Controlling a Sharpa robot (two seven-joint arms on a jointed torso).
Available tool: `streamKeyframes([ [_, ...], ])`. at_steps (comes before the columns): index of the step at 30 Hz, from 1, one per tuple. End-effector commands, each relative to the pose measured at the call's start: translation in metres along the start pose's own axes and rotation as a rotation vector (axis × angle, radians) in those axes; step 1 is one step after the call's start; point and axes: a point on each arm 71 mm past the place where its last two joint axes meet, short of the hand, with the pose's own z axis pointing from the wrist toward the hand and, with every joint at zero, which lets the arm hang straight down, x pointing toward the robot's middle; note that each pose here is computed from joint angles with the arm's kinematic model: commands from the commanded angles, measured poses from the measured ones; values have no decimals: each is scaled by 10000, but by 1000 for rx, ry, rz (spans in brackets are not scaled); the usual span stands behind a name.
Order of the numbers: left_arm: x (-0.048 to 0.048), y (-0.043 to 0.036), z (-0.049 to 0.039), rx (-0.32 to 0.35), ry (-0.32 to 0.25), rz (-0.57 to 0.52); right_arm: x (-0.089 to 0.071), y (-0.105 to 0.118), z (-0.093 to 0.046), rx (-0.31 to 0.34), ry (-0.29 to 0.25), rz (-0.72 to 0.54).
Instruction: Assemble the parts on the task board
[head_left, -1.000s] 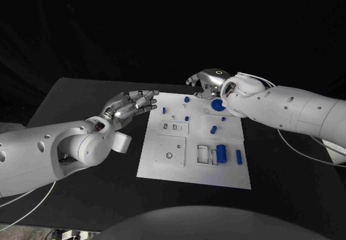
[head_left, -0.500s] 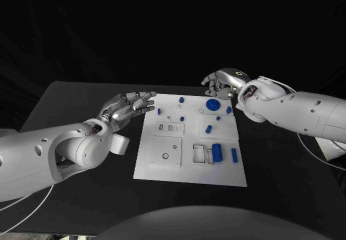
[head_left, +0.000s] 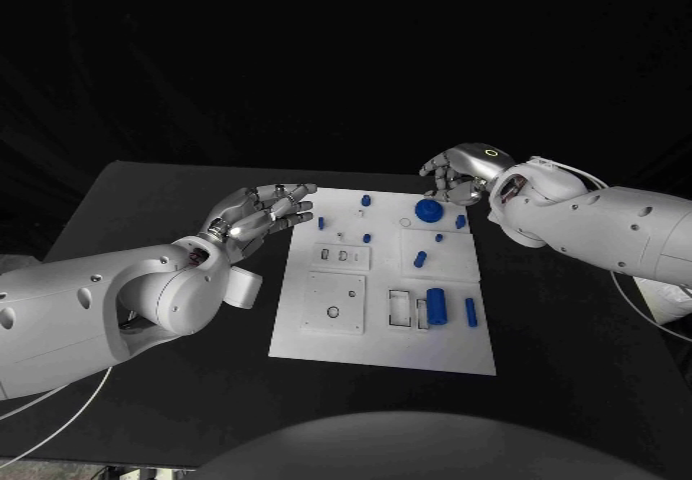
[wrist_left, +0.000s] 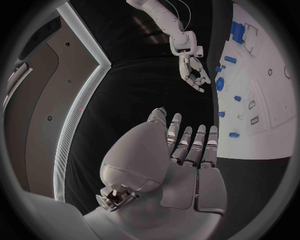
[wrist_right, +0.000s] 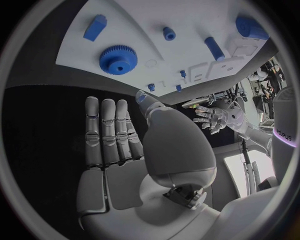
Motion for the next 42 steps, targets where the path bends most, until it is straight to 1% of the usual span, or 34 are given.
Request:
streamKeyframes([
  [1, 30, -7, 6, 7, 26, -3, 118, -48, -20, 56, 137, -49],
  [6, 25, -5, 7, 6, 25, -2, 146, -60, -38, 57, 152, -61],
  [14, 24, -2, 11, 6, 27, 0, 189, -63, -71, 56, 193, -91],
  [18, 24, 2, 13, 5, 27, 0, 198, -73, -86, 59, 198, -93],
  [26, 26, 10, 15, 1, 29, 0, 203, -74, -94, 61, 193, -92],
  [38, 37, 23, 21, -8, 35, -2, 194, -28, -53, 56, 164, -76],
  [42, 35, 24, 20, -10, 35, -3, 197, -29, -39, 60, 165, -71],
])
